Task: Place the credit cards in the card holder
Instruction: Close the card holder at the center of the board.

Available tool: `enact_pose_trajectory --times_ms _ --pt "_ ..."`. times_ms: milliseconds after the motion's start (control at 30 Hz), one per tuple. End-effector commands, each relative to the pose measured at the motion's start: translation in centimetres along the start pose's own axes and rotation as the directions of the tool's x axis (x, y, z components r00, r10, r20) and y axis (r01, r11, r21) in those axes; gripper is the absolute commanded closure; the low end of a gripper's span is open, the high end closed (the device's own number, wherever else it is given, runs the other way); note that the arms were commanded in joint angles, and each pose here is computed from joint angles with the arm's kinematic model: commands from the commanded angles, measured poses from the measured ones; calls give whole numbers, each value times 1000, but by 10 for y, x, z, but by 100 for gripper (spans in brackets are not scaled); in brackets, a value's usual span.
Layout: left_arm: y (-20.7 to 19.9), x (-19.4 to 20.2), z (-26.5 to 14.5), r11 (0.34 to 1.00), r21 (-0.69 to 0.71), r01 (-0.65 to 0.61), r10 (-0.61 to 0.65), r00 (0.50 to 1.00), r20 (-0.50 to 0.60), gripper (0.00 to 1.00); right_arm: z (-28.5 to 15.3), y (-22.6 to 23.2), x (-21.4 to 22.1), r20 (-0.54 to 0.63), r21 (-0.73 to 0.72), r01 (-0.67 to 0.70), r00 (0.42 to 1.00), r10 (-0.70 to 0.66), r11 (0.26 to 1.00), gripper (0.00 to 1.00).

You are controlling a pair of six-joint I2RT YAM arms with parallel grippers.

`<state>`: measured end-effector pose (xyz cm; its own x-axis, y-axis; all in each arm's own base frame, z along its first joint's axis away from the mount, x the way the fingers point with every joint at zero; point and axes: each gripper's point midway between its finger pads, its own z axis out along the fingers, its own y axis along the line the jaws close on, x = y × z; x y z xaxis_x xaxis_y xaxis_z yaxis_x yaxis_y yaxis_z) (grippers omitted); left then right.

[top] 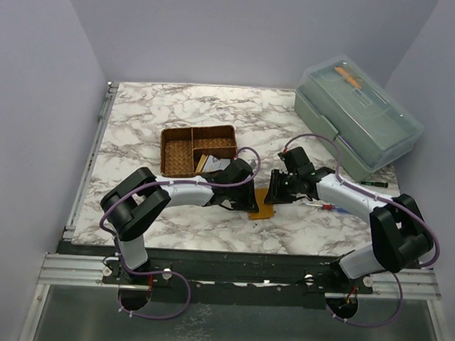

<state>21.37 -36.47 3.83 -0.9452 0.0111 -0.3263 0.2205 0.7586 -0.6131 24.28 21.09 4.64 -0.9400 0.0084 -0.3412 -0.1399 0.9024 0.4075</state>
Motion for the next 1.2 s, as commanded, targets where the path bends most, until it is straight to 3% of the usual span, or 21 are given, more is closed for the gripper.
enact_pose_trajectory --times_ms 0,367,667,1167 --pt "11 1 6 998 -53 -13 13 1000 -3 90 1 -5 -8 10 65 24 1000 -24 998 68" --pt "10 0 4 999 -52 -17 17 1000 4 90 3 -9 -9 9 98 19 1000 -20 995 77" --pt "12 1 4 998 -57 -17 17 1000 2 91 -3 -8 -9 29 97 -18 999 15 995 99" --pt "13 1 3 998 -60 -18 18 1000 7 91 -5 19 -3 44 -114 3 999 2 993 100"
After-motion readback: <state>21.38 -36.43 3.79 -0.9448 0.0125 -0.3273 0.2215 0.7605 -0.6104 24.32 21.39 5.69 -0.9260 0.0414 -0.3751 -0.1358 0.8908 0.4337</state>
